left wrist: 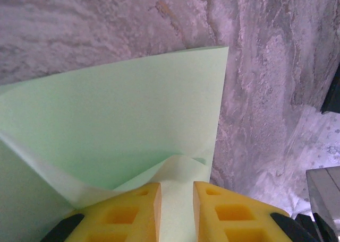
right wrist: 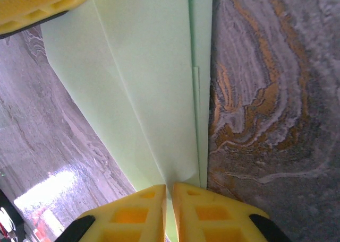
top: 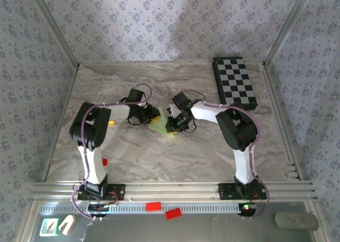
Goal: Fold a paper plane with a square sheet of paper (pick it up from the middle)
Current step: Fourth fold the wing at the center of the table.
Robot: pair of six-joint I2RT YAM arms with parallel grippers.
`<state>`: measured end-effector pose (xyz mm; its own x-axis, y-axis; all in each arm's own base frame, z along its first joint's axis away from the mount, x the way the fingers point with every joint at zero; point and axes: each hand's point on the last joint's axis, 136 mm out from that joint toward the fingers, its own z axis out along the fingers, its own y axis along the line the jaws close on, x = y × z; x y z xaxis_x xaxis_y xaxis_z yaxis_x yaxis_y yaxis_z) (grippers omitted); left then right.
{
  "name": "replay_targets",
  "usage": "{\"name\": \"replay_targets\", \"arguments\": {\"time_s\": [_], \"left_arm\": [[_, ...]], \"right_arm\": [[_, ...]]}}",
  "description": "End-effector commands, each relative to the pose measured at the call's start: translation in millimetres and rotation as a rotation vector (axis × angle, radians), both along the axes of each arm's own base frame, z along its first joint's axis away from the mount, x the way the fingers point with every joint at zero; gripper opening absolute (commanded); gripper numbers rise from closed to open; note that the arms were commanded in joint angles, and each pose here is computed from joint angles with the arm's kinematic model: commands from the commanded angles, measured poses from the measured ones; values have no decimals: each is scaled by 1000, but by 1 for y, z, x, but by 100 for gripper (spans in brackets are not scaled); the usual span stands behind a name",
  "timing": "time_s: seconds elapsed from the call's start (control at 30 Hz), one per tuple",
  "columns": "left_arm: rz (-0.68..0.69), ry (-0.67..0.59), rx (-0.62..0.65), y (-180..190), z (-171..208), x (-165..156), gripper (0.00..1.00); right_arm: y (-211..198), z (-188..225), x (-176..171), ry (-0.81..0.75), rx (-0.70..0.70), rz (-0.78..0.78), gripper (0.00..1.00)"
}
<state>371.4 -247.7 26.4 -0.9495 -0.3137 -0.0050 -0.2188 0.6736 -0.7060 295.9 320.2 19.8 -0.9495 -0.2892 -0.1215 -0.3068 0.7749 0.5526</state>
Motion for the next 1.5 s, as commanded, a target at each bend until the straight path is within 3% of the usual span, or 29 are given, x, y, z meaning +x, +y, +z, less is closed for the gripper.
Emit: {"name": "replay_targets", "arguments": {"time_s": [0.0, 0.47, 0.7, 0.87, 1.1, 1.27, 1.47], "left_arm": [[15, 13, 134, 30, -24, 7, 24], [-25, -88, 239, 72, -16, 55, 24], [6, -193, 205, 70, 45, 80, 25], [61, -242, 122, 55, 80, 62, 26], [27, -157, 11, 10, 58, 18, 24], [-18, -83, 52, -5, 26, 6, 21], [-22, -23, 130, 3, -1, 0, 18]], "right_arm": [[-33, -35, -16, 70, -186, -3, 14], [-44, -50, -20, 78, -262, -9, 14], [-42, -50, -19, 81, -260, -19, 14], [-39, -48, -18, 90, -241, -28, 14], [-38, -48, -18, 106, -226, -39, 14], [-37, -47, -17, 108, -213, -38, 14], [-28, -38, -12, 92, -154, -43, 14]]}}
